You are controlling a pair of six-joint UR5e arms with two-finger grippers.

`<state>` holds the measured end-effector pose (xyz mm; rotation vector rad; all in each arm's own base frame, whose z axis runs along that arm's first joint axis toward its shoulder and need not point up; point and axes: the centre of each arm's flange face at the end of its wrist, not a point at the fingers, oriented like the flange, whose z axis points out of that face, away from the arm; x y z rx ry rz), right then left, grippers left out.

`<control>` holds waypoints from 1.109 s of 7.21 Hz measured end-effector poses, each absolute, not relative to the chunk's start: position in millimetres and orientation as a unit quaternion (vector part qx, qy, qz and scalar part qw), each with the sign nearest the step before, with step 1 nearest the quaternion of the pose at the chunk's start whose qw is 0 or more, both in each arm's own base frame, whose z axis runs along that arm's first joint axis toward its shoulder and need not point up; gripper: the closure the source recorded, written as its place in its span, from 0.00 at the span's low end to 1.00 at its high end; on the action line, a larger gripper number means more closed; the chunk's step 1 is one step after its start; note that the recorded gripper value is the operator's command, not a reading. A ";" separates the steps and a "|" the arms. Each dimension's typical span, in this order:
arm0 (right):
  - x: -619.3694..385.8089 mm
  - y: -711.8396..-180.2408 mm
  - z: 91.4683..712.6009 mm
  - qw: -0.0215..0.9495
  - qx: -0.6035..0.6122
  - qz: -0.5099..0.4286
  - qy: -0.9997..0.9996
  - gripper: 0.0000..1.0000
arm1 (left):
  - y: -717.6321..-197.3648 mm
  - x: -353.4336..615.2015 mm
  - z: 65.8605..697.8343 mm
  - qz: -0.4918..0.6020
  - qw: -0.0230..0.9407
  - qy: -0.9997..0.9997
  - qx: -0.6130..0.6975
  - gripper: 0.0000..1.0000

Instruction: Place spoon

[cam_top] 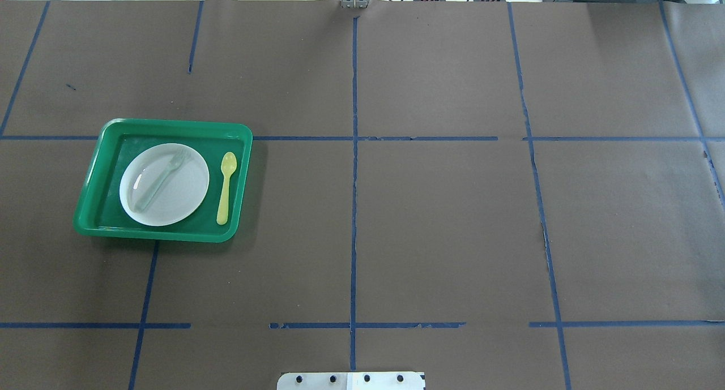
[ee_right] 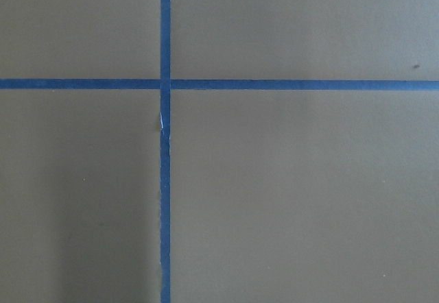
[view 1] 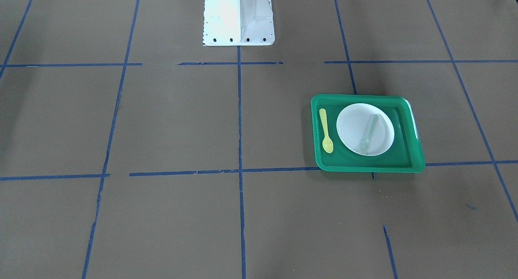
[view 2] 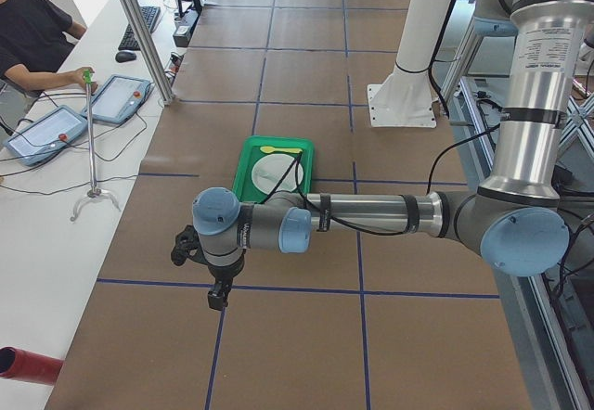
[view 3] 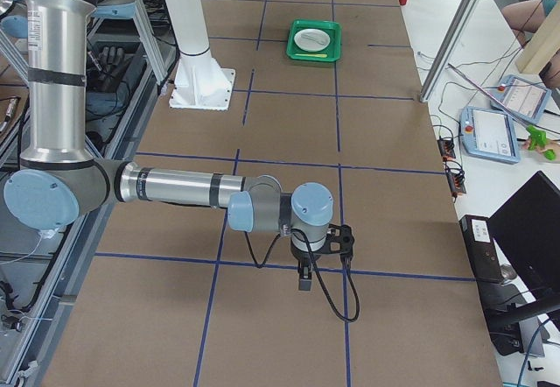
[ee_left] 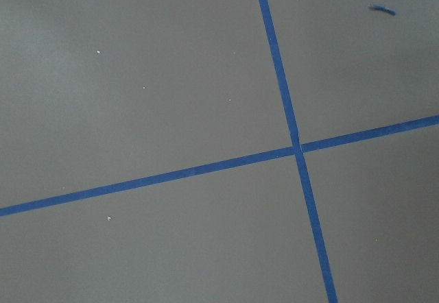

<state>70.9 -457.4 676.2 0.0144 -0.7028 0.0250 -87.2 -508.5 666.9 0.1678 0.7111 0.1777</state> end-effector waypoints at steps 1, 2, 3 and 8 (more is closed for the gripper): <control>70.9 -457.5 676.2 0.939 0.007 0.012 -0.344 0.00 | -504.7 -86.7 670.4 0.088 0.930 0.347 0.087 0.00; 70.9 -457.5 676.2 0.939 0.007 0.012 -0.344 0.00 | -503.5 -86.3 671.0 0.089 0.929 0.347 0.091 0.00; 70.9 -457.5 676.2 0.939 0.007 0.012 -0.344 0.00 | -503.2 -86.3 671.2 0.089 0.929 0.347 0.092 0.00; 70.8 -457.5 676.2 0.939 0.007 0.012 -0.344 0.00 | -503.1 -85.4 672.0 0.091 0.929 0.347 0.090 0.00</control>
